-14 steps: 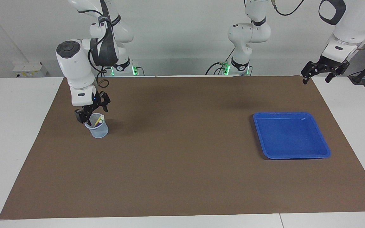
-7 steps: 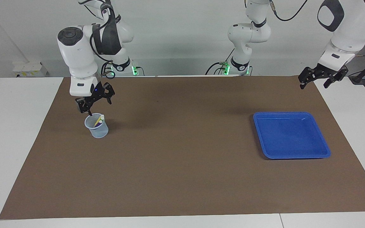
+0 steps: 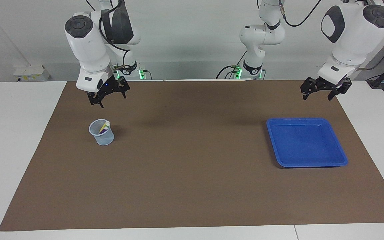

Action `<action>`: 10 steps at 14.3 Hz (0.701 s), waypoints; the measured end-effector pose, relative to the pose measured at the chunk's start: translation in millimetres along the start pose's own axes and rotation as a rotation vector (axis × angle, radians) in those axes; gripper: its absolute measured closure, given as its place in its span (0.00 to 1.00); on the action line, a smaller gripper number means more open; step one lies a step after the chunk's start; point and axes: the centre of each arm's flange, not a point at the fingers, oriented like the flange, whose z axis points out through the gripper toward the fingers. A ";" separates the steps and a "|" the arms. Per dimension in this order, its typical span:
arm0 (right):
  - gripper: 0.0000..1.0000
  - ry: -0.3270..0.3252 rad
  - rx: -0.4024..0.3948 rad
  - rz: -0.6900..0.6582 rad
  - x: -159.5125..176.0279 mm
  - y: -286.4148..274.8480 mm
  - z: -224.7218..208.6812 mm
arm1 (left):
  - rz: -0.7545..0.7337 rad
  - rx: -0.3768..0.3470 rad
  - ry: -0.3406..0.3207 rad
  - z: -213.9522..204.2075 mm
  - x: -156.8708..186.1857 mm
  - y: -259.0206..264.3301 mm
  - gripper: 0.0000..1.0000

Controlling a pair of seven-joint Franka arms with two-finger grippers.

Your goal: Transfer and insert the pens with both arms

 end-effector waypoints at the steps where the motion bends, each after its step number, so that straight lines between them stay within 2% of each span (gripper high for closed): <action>1: 0.00 0.012 -0.001 0.031 1.9 0.6 -1.4 | -0.010 -0.001 0.007 -0.5 2.0 9.7 0.00; 3: 0.00 0.022 -0.001 0.063 4.7 1.3 -0.6 | -0.020 -0.001 0.005 1.0 3.4 16.6 0.00; 10: 0.00 0.051 -0.002 0.037 17.9 -16.3 3.0 | -0.012 -0.008 -0.005 4.4 1.7 -4.9 0.00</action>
